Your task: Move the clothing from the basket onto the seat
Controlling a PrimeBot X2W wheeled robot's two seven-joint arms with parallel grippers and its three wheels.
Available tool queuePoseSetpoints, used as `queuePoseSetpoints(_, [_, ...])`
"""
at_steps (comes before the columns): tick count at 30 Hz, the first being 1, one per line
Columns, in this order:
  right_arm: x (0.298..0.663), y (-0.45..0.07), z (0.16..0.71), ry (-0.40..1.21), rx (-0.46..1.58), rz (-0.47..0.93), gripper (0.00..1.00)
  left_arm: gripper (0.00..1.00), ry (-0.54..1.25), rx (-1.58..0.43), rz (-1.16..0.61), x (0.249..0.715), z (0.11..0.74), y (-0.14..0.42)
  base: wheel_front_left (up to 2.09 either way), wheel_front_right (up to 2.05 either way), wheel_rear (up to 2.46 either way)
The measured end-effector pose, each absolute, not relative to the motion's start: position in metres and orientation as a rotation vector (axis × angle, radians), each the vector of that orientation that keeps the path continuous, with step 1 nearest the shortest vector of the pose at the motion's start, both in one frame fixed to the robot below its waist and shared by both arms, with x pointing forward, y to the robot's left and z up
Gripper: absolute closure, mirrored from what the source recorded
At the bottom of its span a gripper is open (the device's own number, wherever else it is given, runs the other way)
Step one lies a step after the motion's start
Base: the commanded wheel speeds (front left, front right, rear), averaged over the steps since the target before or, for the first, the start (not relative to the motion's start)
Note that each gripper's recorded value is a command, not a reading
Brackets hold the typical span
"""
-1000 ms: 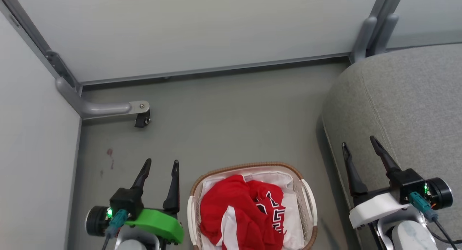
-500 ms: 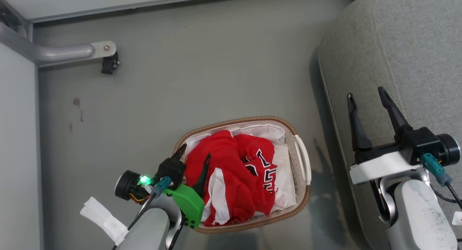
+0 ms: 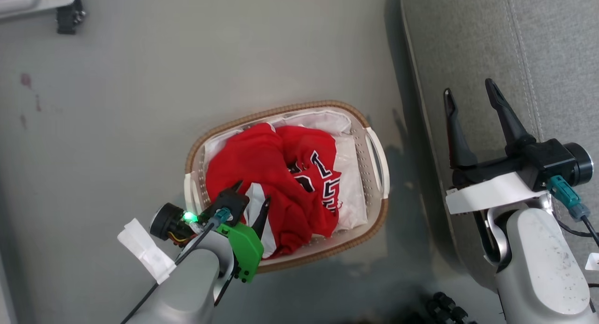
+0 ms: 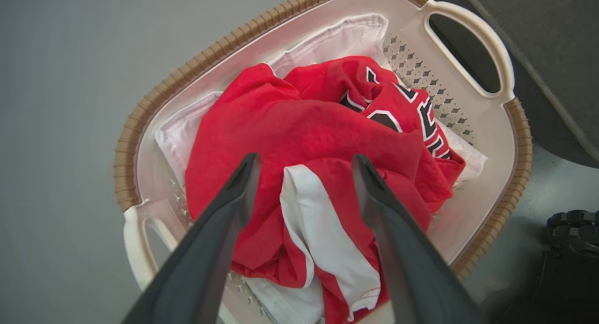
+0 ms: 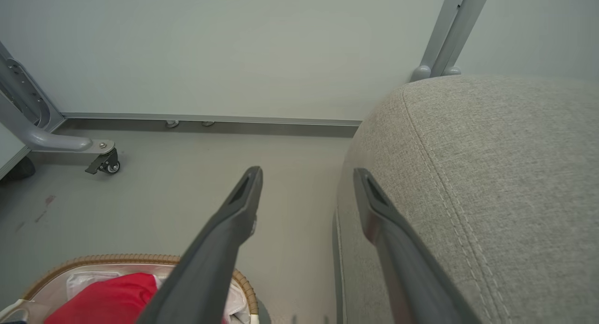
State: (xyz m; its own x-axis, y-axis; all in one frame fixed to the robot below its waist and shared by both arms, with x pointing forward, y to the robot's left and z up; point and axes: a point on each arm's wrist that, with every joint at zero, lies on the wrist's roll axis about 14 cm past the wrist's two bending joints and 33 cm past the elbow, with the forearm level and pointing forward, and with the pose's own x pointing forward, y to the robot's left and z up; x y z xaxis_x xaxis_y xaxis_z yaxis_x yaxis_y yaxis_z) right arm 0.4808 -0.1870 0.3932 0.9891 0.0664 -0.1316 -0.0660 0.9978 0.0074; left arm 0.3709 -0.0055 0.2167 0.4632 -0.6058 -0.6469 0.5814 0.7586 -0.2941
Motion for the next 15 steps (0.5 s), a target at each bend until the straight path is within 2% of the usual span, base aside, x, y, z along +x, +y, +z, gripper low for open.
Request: queuePoseSetpoints(15, [0.477, -0.195, 0.355, 0.223, 0.009, 0.052, 0.0, 0.0, 0.99, 0.035, -0.831, 0.356, 0.156, -0.015, 0.0, 0.0, 0.0])
